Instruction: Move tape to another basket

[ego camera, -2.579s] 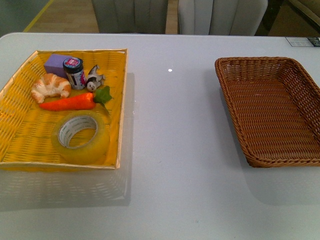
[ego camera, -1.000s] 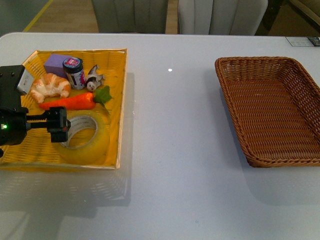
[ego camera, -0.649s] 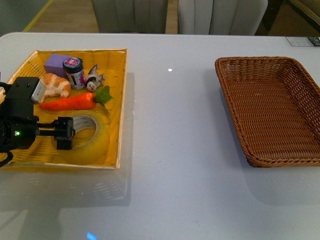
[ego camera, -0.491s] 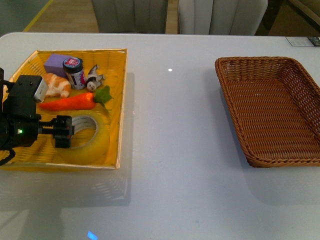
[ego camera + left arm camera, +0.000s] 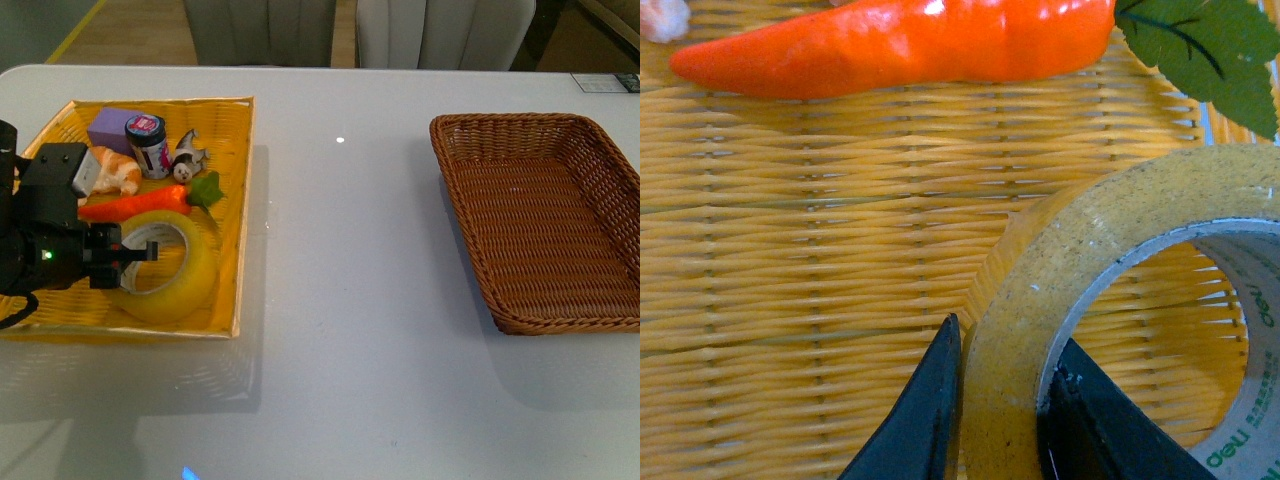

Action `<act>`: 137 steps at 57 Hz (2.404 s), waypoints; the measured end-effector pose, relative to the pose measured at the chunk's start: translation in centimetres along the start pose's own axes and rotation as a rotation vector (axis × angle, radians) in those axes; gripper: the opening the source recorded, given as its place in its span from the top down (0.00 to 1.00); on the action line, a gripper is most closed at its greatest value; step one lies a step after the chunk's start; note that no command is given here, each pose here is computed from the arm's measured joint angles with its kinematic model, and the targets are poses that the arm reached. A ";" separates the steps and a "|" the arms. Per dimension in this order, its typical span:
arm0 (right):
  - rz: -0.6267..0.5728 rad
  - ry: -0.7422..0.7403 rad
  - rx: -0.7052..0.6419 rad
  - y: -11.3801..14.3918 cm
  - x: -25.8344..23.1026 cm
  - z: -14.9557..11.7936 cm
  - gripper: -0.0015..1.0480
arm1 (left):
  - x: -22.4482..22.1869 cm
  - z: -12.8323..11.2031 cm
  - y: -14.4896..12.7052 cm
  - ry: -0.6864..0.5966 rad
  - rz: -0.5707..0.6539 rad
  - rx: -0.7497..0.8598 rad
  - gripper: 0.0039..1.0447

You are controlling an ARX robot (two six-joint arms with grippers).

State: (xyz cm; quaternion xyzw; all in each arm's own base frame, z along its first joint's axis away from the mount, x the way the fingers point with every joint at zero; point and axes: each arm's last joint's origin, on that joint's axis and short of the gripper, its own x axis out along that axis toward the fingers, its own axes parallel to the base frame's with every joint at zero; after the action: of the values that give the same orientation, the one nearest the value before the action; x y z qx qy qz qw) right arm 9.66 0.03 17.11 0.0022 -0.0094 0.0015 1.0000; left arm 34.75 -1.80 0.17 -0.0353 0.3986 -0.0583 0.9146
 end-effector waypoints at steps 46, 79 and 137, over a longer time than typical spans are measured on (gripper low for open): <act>0.000 0.000 0.000 0.0 0.0 0.0 0.09 | -14.9 8.2 -10.7 -0.327 -0.276 -0.140 0.85; -0.044 0.512 0.254 3.0 3.4 3.2 0.09 | -17.3 6.7 -18.2 -0.265 -0.442 -0.076 0.85; 0.520 0.516 0.716 9.9 11.4 2.4 0.09 | -17.8 6.8 -18.7 -0.227 -0.507 -0.077 0.85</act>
State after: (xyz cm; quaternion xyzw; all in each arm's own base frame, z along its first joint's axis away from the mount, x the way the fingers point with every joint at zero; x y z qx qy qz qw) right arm 20.96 9.94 19.77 0.3419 0.2385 0.2540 0.8727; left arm 26.18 -17.84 19.78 -0.1749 0.2737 -0.2657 0.9077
